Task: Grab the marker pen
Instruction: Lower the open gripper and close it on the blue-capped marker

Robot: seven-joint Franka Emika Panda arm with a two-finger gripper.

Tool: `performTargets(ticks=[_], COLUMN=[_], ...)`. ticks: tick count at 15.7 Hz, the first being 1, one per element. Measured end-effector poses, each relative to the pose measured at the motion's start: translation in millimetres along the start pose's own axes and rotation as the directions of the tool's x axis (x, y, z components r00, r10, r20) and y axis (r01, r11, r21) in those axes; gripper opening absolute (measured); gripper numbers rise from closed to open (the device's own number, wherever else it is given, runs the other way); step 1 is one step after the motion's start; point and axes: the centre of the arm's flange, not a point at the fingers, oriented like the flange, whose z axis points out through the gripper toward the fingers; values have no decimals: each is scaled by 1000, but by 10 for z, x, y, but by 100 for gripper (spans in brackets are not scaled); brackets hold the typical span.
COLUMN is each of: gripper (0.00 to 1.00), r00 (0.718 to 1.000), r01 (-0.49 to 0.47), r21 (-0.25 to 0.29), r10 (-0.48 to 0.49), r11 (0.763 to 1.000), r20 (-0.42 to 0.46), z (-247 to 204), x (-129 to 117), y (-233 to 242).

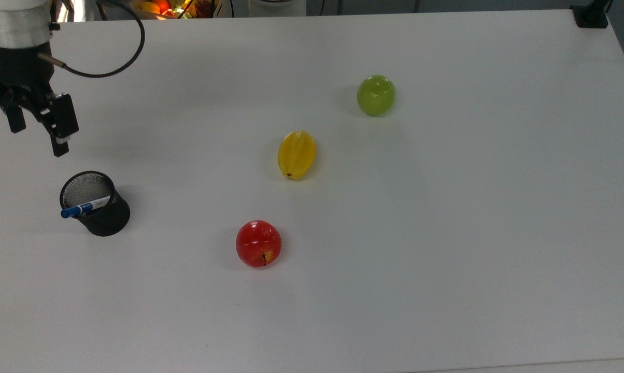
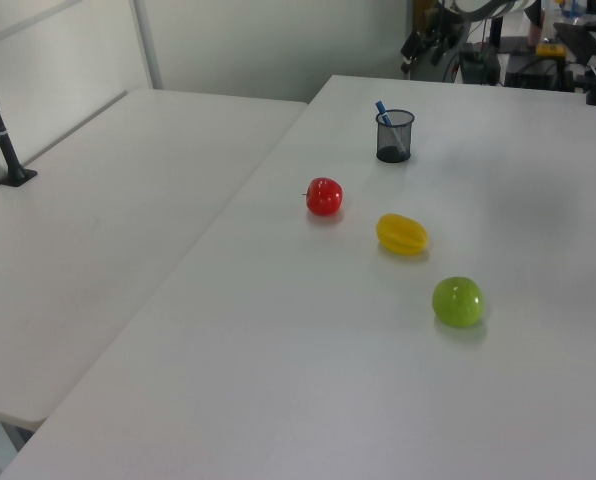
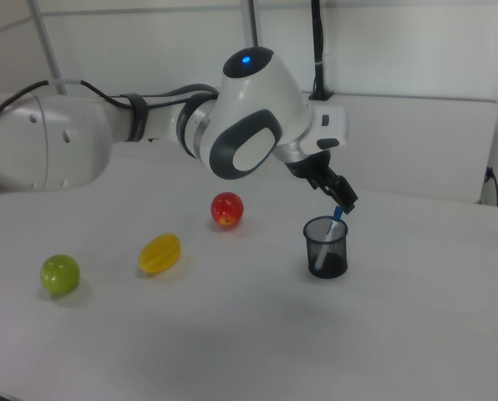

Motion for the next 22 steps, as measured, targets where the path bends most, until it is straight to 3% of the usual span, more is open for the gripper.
performTargets(ticks=[3, 7, 10, 13, 16, 18, 22], gripper=[100, 100, 100, 77, 67, 62, 61], r00=[1000, 993, 992, 992, 990, 990, 990], r01=[8, 23, 51, 62, 90, 107, 113], r21=[-8, -10, -11, -14, -34, -50, -56], r10=[-8, -24, -52, -63, -93, -111, -118], r11=[1000, 1000, 999, 998, 995, 993, 992], r20=[-6, -114, -117, -112, -102, -92, -84], z=[193, 423, 566, 605, 679, 752, 875], x=[15, 42, -7, -24, -57, -84, -99], y=[-25, -112, -270, -326, -364, -373, -399])
